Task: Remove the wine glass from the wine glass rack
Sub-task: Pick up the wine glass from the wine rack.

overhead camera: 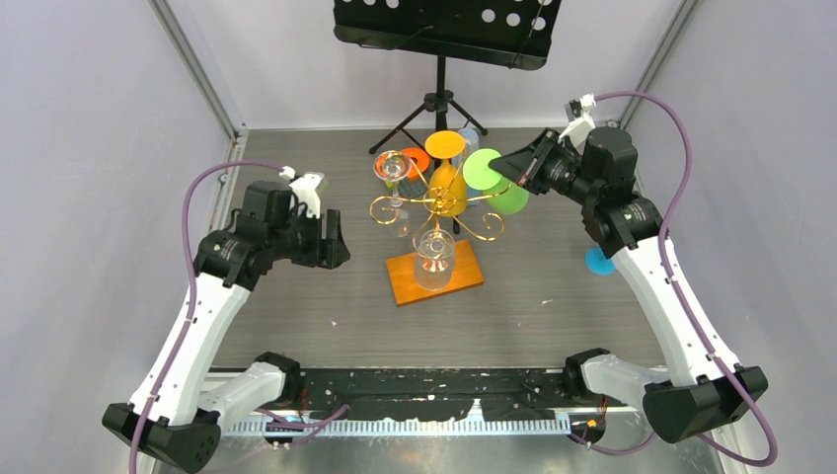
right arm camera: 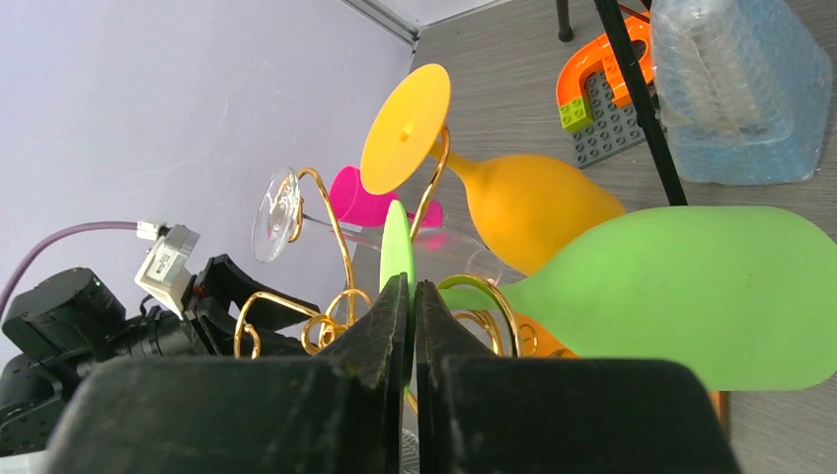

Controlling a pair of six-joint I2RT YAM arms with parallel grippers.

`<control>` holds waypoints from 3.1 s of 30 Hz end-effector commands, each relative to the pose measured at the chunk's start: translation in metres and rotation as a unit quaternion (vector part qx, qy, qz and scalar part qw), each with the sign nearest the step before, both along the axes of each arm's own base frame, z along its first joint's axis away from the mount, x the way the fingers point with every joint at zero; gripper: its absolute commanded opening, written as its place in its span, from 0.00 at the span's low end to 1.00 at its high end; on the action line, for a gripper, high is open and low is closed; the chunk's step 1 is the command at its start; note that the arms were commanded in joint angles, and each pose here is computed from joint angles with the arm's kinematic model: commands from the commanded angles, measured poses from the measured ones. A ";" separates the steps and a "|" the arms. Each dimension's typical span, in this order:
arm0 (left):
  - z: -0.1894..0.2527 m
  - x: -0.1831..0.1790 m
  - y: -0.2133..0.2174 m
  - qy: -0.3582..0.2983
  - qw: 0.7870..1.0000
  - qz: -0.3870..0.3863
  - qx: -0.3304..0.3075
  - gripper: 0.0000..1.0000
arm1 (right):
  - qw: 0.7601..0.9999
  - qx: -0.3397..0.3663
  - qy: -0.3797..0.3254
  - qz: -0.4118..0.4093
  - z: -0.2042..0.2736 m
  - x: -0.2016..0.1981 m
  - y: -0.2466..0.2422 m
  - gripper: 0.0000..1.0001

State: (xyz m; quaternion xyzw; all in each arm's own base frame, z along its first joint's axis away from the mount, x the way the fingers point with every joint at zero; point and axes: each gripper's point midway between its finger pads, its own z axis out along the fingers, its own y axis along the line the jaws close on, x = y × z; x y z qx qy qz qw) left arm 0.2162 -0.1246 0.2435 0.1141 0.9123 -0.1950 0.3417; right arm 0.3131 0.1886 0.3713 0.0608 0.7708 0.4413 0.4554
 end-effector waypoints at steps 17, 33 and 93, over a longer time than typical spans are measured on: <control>0.014 0.005 -0.003 -0.025 1.000 -0.007 -0.005 0.64 | 0.997 0.043 -0.051 -0.042 0.033 -0.020 -0.028 0.06; 0.014 0.007 -0.003 -0.027 1.000 -0.005 -0.005 0.64 | 0.997 0.054 -0.052 0.012 0.030 -0.035 -0.013 0.06; 0.021 -0.014 -0.008 -0.019 0.999 -0.026 -0.030 0.67 | 0.971 -0.017 -0.179 -0.159 0.087 -0.050 -0.072 0.06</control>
